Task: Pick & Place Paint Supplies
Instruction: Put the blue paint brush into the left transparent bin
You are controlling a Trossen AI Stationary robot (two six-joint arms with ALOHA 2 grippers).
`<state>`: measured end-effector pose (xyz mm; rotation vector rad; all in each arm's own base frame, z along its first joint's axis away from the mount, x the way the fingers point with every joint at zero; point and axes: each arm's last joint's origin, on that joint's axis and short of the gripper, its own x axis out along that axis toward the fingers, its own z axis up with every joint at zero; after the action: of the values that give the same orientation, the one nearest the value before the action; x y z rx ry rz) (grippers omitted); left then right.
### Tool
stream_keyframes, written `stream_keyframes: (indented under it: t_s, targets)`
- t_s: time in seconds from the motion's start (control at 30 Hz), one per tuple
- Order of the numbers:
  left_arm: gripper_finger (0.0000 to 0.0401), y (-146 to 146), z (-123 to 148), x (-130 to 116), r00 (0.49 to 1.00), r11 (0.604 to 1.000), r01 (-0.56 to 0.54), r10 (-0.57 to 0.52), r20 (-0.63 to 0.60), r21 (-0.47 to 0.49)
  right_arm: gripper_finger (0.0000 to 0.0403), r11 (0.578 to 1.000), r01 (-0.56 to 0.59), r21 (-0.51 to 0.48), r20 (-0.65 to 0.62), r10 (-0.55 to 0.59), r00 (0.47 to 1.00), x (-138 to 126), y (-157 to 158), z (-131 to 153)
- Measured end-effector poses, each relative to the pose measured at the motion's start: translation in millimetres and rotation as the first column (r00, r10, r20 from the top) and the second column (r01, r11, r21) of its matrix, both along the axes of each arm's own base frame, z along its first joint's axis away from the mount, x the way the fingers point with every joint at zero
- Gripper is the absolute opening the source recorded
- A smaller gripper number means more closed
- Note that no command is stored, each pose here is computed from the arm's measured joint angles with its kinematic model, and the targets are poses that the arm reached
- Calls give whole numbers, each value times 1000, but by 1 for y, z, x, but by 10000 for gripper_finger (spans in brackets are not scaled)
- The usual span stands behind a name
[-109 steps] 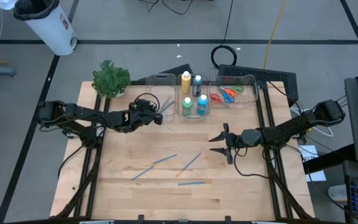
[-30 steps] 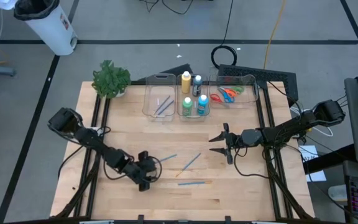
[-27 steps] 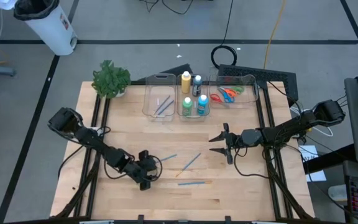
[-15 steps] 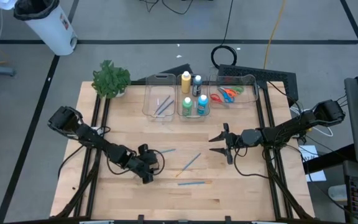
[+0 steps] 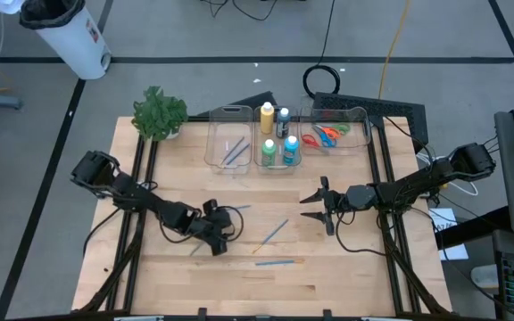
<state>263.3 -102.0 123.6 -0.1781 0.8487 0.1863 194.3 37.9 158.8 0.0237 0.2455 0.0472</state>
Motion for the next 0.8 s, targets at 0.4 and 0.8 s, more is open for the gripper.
stream_keyframes:
  t_s: [0.4, 0.8]
  targets:
    - [234, 14, 19, 1, 950, 990, -4, 47, -309, 139, 171, 1000, 0, 0, -2, 0, 1000, 0, 0, 0]
    - [234, 38, 12, -22, 834, 962, -145, 244, -494, 231, 171, 1000, 0, -1, -4, 0, 1000, 0, 0, 0]
